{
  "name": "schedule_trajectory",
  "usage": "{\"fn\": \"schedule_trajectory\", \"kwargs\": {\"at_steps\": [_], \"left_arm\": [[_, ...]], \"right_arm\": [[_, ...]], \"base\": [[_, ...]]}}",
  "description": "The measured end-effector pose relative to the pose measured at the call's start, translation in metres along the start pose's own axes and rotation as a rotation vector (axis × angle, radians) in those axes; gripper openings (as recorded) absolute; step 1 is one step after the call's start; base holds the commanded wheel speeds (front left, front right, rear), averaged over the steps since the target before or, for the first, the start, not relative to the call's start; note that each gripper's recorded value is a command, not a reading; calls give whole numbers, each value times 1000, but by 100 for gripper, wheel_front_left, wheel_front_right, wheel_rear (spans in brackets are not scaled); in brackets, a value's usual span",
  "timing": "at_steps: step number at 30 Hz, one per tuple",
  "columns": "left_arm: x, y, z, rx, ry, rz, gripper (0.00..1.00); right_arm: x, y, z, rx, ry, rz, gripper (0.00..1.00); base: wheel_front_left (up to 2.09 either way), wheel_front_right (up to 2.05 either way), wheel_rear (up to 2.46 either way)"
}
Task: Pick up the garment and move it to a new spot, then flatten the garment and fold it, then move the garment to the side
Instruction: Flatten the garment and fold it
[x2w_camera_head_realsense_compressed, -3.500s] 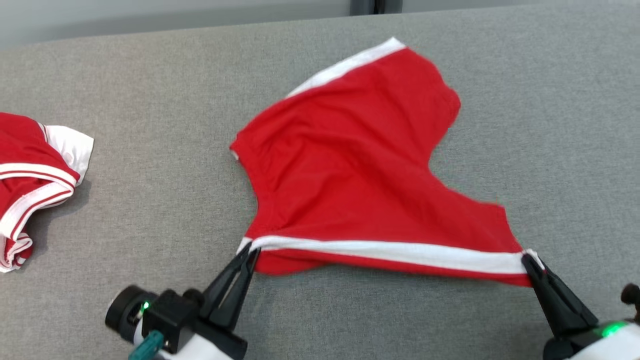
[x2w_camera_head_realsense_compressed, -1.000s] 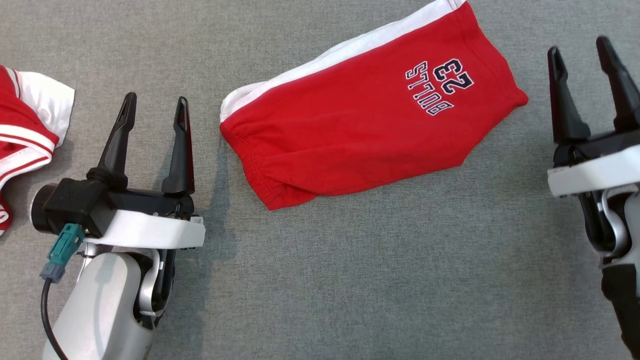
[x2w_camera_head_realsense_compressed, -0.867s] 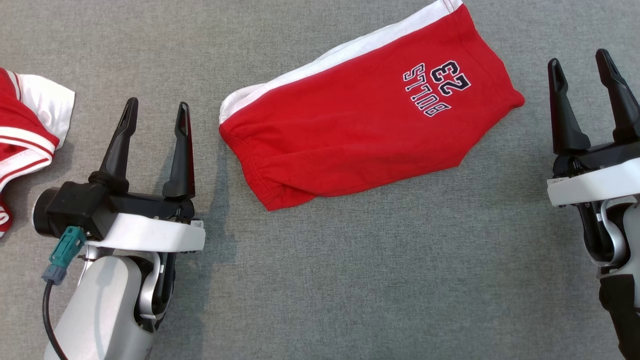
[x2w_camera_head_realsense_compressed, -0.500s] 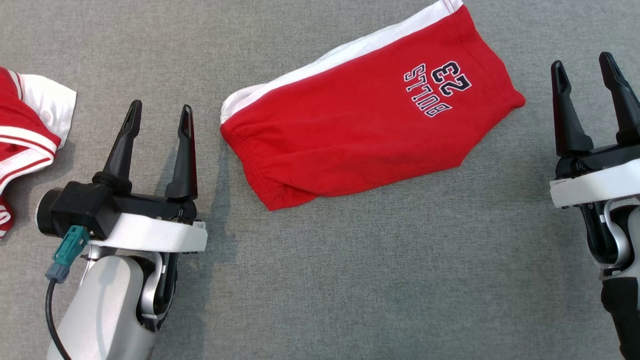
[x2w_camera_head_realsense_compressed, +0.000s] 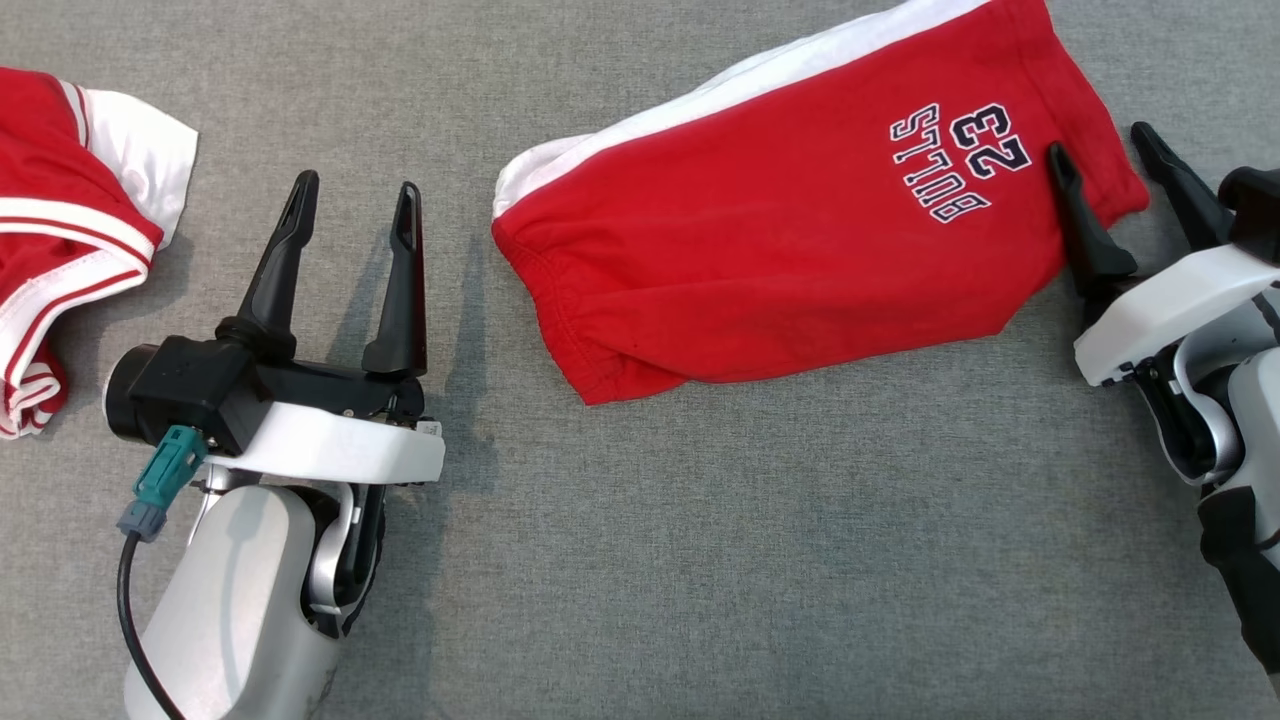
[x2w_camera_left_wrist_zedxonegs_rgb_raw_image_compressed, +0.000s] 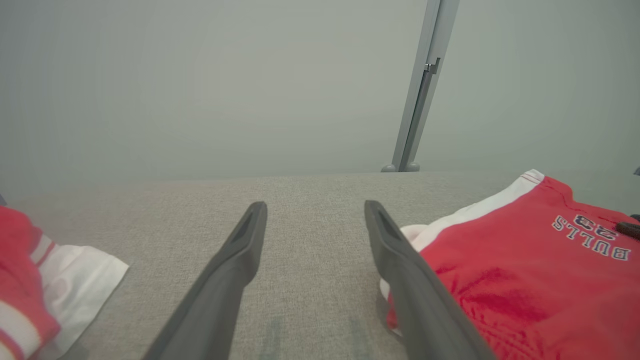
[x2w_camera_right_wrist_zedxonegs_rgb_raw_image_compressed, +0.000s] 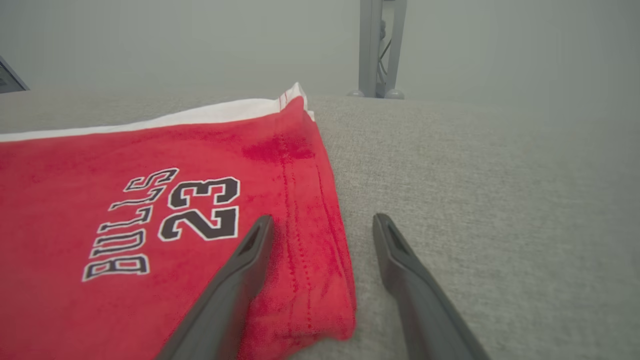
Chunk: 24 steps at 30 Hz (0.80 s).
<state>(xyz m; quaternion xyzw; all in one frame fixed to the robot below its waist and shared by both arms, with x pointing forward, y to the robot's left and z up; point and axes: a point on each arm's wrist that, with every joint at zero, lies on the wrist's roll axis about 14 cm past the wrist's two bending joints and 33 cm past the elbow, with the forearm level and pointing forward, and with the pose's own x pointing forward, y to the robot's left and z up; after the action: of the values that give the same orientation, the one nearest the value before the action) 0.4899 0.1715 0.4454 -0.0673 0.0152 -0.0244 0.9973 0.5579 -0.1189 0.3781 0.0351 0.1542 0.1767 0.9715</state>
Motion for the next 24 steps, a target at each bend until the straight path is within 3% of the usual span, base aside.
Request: {"fn": "schedule_trajectory", "kwargs": {"at_steps": [4,5,7,14,24], "left_arm": [[0,3,1,6,-2,9,100],[0,4,2,6,-4,9,100],[0,4,3,10,-9,11,100],[1,0,7,9,-20,1,100],[-3,-14,15,9,-35,-40,100]], "right_arm": [[6,4,-11,18,48,13,100],[6,4,-12,28,53,11,89],[6,5,-14,44,65,11,0],[-5,11,-9,120,22,5,0],[-70,-13,-16,241,-94,-139,0]], "base": [[0,0,0],[0,0,0],[0,0,0],[0,0,0],[0,0,0]]}}
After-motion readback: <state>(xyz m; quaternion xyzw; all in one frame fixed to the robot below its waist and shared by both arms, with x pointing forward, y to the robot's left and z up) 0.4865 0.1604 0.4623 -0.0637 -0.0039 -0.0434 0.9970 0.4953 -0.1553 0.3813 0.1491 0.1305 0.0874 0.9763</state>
